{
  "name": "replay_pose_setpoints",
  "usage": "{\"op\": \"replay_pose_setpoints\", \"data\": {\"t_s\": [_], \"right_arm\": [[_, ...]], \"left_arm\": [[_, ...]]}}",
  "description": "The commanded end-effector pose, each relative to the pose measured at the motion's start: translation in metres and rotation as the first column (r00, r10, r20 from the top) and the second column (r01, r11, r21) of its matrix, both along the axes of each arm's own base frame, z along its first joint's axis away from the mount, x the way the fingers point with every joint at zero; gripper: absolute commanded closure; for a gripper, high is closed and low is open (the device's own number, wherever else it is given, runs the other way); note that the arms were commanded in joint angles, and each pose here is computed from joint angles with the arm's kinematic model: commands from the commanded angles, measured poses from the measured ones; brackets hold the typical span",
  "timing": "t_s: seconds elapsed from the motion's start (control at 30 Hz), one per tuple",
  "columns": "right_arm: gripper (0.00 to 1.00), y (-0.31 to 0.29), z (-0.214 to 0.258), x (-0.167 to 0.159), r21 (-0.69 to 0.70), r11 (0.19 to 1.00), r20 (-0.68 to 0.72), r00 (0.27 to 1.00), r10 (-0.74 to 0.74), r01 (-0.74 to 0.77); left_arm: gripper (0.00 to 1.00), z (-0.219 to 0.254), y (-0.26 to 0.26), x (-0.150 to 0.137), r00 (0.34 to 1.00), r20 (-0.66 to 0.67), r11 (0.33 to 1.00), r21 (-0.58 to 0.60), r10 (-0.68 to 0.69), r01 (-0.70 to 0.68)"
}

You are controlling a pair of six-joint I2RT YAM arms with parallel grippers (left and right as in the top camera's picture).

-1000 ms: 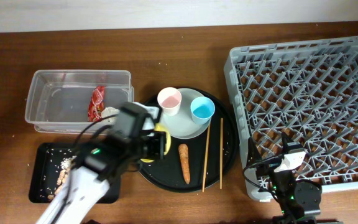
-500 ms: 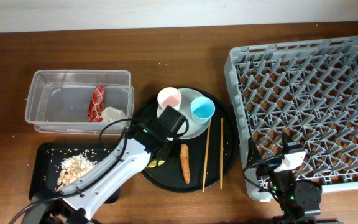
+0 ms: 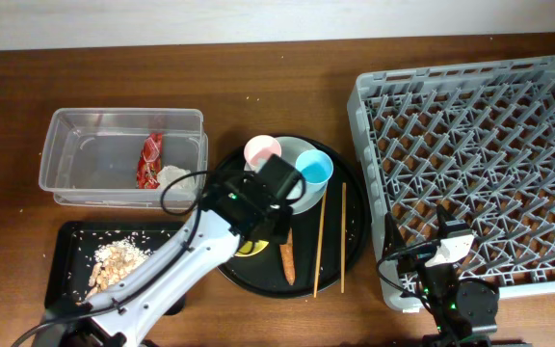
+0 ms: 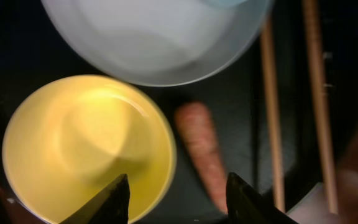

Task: Sort waste into correct bins and load items into the dishwasher rack
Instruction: 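Carry the empty yellow bowl back and set it on the round tray, then grasp the carrot with the left gripper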

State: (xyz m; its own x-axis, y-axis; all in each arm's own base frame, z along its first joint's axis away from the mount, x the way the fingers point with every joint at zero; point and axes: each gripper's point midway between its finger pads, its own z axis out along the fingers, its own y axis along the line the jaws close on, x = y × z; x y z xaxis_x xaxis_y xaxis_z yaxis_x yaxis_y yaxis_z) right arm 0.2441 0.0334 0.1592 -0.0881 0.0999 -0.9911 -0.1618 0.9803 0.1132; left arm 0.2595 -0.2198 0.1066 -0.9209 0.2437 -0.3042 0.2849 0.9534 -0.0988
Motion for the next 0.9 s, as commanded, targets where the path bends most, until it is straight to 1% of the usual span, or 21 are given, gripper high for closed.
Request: {"op": "replay_pose_setpoints", "data": {"t_s": [0.0,0.07,0.13,0.17,0.2,0.37,0.53,0.7,0.73,0.8,0.87], "right_arm": [[0.02,0.002,-0.003,0.0,0.004,1.0,-0.007,1.0,0.008,-0.008],[0.02,0.002,-0.003,0.0,0.004,1.0,-0.007,1.0,0.008,-0.008],[0.02,0.002,-0.003,0.0,0.004,1.0,-0.007,1.0,0.008,-0.008],[0.02,0.002,-0.003,0.0,0.004,1.0,-0.007,1.0,0.008,-0.008],[0.02,0.002,-0.003,0.0,0.004,1.0,-0.007,1.0,0.008,-0.008],[0.02,0.002,-0.003,0.0,0.004,1.0,-0.007,1.0,0.008,-0.008],[0.02,0.002,-0.003,0.0,0.004,1.0,-0.007,1.0,0.008,-0.008],[0.02,0.002,-0.003,0.0,0.004,1.0,-0.007,1.0,0.008,-0.008],[0.02,0.002,-0.003,0.0,0.004,1.0,-0.007,1.0,0.008,-0.008],[0.02,0.002,-0.003,0.0,0.004,1.0,-0.007,1.0,0.008,-0.008],[0.02,0.002,-0.003,0.0,0.004,1.0,-0.007,1.0,0.008,-0.008]], "left_arm": [[0.56,0.006,-0.022,-0.02,1.0,-0.006,0.999,-0.023,-0.031,0.031],[0.57,0.001,-0.034,-0.034,0.999,-0.028,0.999,-0.031,-0.017,0.016],[0.59,-0.005,-0.042,-0.042,0.999,-0.046,0.999,-0.032,0.015,-0.016],[0.61,-0.01,-0.045,-0.045,0.997,-0.061,0.999,-0.026,0.04,-0.042],[0.61,-0.022,-0.044,-0.045,0.994,-0.066,0.996,0.013,0.088,-0.087],[0.61,-0.062,-0.038,-0.047,0.961,-0.125,0.966,0.107,0.249,-0.236],[0.6,-0.089,-0.038,-0.041,0.956,-0.122,0.956,0.157,0.266,-0.246],[0.6,-0.101,-0.034,-0.044,0.954,-0.132,0.952,0.185,0.269,-0.243],[0.62,-0.102,-0.034,-0.044,0.954,-0.132,0.952,0.184,0.269,-0.243],[0.77,-0.102,-0.034,-0.044,0.954,-0.132,0.952,0.184,0.269,-0.243],[0.77,-0.102,-0.034,-0.044,0.954,-0.132,0.952,0.184,0.269,-0.243]]}}
